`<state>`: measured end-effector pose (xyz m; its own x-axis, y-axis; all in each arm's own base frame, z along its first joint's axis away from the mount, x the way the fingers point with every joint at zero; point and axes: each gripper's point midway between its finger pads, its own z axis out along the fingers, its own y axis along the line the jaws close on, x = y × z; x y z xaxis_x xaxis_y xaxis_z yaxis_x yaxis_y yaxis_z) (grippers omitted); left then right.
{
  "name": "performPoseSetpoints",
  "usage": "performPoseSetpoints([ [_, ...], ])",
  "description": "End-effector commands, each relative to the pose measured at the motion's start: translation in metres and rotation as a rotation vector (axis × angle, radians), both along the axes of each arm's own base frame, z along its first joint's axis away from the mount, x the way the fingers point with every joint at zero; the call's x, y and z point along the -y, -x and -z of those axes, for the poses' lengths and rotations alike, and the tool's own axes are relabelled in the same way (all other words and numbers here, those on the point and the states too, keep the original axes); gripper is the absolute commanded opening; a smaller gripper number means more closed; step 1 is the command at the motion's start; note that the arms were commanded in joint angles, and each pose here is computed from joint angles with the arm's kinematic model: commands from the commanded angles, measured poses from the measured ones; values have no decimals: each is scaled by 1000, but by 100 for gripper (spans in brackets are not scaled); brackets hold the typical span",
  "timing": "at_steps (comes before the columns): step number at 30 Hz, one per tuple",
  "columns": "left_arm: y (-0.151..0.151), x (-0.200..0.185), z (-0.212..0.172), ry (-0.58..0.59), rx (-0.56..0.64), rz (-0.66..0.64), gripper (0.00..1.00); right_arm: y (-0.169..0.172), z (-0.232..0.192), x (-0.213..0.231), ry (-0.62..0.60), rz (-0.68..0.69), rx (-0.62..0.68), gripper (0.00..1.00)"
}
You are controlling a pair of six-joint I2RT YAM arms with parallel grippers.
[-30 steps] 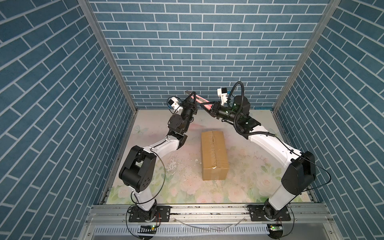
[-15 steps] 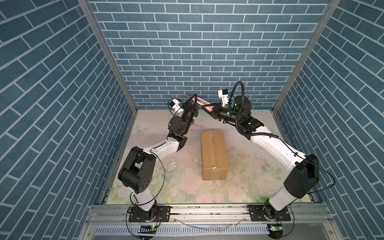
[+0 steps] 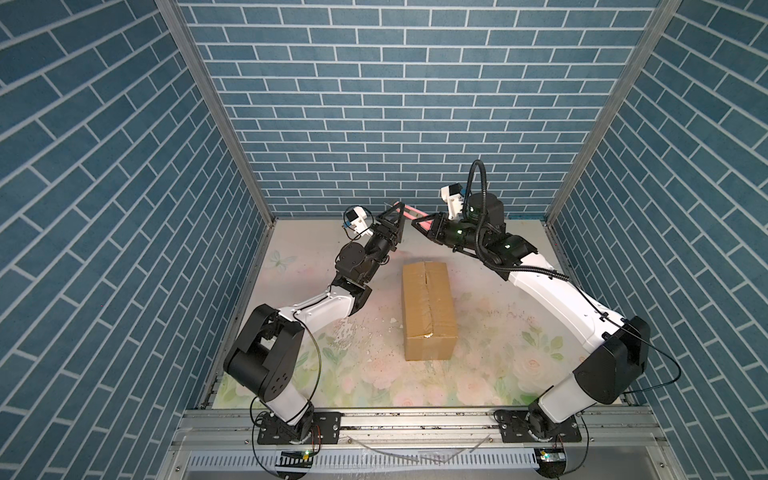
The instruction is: Unpack the express box
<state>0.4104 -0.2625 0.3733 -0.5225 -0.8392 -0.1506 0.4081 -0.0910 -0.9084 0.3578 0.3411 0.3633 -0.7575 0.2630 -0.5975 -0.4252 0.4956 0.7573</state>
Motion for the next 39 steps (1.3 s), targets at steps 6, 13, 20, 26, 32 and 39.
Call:
performPoseSetpoints([
  [6, 57, 4, 23, -204, -32, 132, 63, 27, -35, 53, 215, 99, 75, 0],
  [13, 126, 1, 84, -780, -169, 369, 81, 76, -18, 100, 547, 145, -8, 0],
  [20, 135, 7, 144, -894, -242, 497, 84, 122, 16, 110, 799, 171, -80, 0],
  [26, 133, 6, 166, -904, -261, 491, 84, 139, 30, 114, 888, 202, -103, 0],
  [32, 122, 13, 178, -909, -264, 489, 85, 143, 37, 111, 933, 211, -109, 0],
  [39, 98, 20, 184, -913, -266, 450, 85, 141, 44, 101, 968, 196, -117, 0],
])
